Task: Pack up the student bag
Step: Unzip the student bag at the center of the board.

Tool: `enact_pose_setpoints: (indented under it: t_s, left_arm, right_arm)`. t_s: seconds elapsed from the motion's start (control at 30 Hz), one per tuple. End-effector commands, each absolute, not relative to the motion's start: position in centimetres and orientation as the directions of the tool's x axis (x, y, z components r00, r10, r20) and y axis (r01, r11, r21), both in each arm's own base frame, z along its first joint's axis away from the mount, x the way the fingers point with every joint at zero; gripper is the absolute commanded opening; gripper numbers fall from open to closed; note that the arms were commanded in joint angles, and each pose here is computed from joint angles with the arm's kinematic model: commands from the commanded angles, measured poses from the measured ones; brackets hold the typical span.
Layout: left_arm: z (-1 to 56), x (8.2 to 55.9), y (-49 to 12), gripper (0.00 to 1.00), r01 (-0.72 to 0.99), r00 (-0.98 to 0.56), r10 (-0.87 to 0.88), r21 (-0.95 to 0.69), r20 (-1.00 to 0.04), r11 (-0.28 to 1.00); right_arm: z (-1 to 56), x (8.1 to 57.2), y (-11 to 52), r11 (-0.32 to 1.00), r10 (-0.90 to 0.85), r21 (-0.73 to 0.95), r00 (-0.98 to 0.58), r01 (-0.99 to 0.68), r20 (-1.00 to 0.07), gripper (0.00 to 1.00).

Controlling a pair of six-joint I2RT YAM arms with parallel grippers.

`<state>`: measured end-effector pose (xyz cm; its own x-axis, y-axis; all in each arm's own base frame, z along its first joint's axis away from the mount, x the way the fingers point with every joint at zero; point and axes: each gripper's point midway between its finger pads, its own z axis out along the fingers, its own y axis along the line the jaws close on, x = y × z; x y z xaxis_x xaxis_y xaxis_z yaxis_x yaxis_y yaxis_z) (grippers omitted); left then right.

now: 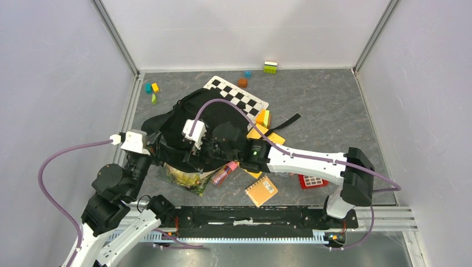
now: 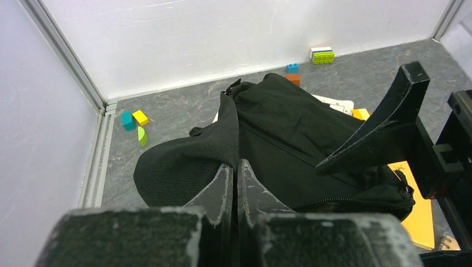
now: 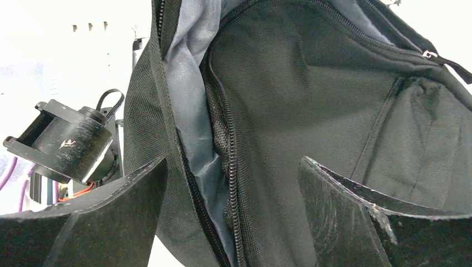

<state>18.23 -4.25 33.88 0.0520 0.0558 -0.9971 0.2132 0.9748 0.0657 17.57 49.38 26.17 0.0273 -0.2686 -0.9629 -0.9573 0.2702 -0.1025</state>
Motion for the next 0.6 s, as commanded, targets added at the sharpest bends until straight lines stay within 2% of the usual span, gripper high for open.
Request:
enact_pose_setpoints:
  t_s: [0.0, 0.23, 0.43, 0.57]
  left_arm:
    - [36.6, 17.8, -3.4, 0.02, 0.190, 0.140, 0.033, 0.060, -0.990, 0.980]
    - [36.6, 17.7, -3.5, 0.02, 0.196, 0.138, 0.025, 0.052, -0.990, 0.979]
    - [36.7, 17.5, -3.3, 0.02, 0.193, 0.141, 0.019, 0.046, -0.990, 0.980]
    - [36.7, 17.5, -3.2, 0.02, 0.192, 0.139, 0.020, 0.047, -0.990, 0.980]
  right_arm:
    - [32.5, 17.8, 48.6, 0.305, -0.150, -0.137, 0.094, -0.943, -0.984, 0.93]
    - [35.2, 19.0, 47.3, 0.340, -0.122, -0.144, 0.108, -0.929, -0.987, 0.93]
    - [35.2, 21.3, 47.5, 0.336, -0.115, -0.097, 0.061, -0.937, -0.991, 0.86]
    - [33.2, 21.6, 48.5, 0.298, -0.206, -0.126, 0.065, -0.946, -0.976, 0.82]
